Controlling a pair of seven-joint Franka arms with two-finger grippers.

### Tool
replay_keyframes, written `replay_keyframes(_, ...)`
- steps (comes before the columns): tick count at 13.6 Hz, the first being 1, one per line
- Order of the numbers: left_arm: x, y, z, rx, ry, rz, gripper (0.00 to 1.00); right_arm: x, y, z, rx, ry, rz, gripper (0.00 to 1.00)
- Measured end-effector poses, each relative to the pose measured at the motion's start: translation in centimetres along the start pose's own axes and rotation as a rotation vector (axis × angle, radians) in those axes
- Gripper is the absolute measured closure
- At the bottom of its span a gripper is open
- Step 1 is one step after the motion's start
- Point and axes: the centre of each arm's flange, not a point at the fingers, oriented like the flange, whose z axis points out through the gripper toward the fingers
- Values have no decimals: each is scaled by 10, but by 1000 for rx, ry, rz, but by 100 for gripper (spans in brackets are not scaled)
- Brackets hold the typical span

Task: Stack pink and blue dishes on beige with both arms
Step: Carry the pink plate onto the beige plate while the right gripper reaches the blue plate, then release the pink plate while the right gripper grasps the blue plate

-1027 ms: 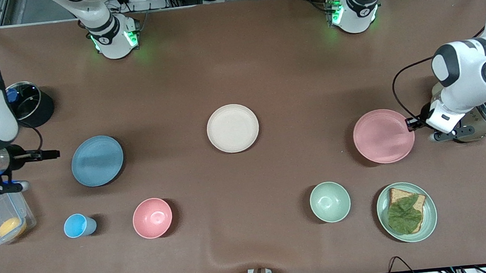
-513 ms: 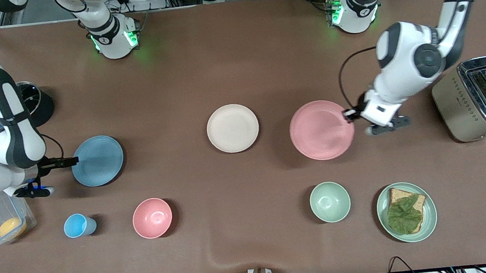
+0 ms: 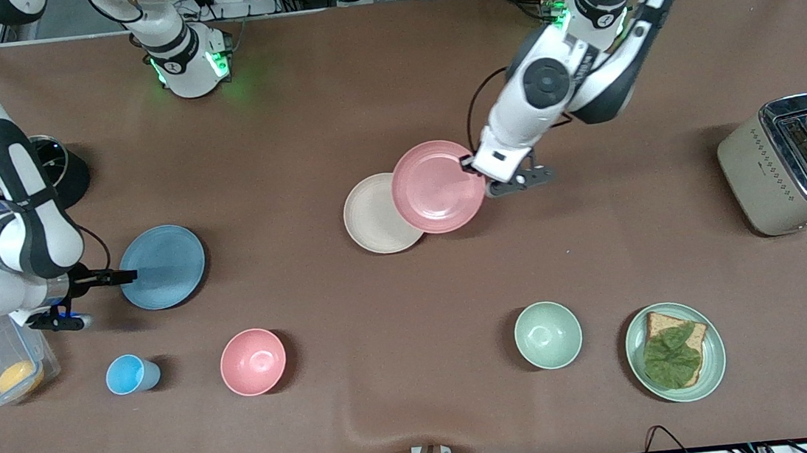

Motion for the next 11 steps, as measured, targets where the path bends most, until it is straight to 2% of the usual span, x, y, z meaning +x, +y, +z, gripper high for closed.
replay_keyframes(2,-16,18,23,-6,21,-2,96,-10,-2,11,-7,42,0,0)
replay_keyframes(5,-16,26,42,-49,25,-18,96,-20,-3,20,-8,46,2,0)
replay_keyframes(7,-15,30,50,-79,26,-16,96,-23,-4,21,-5,30,3,19)
replay_keyframes(11,-21,47,65,-110,8,1,96,-25,-5,19,-1,13,2,63)
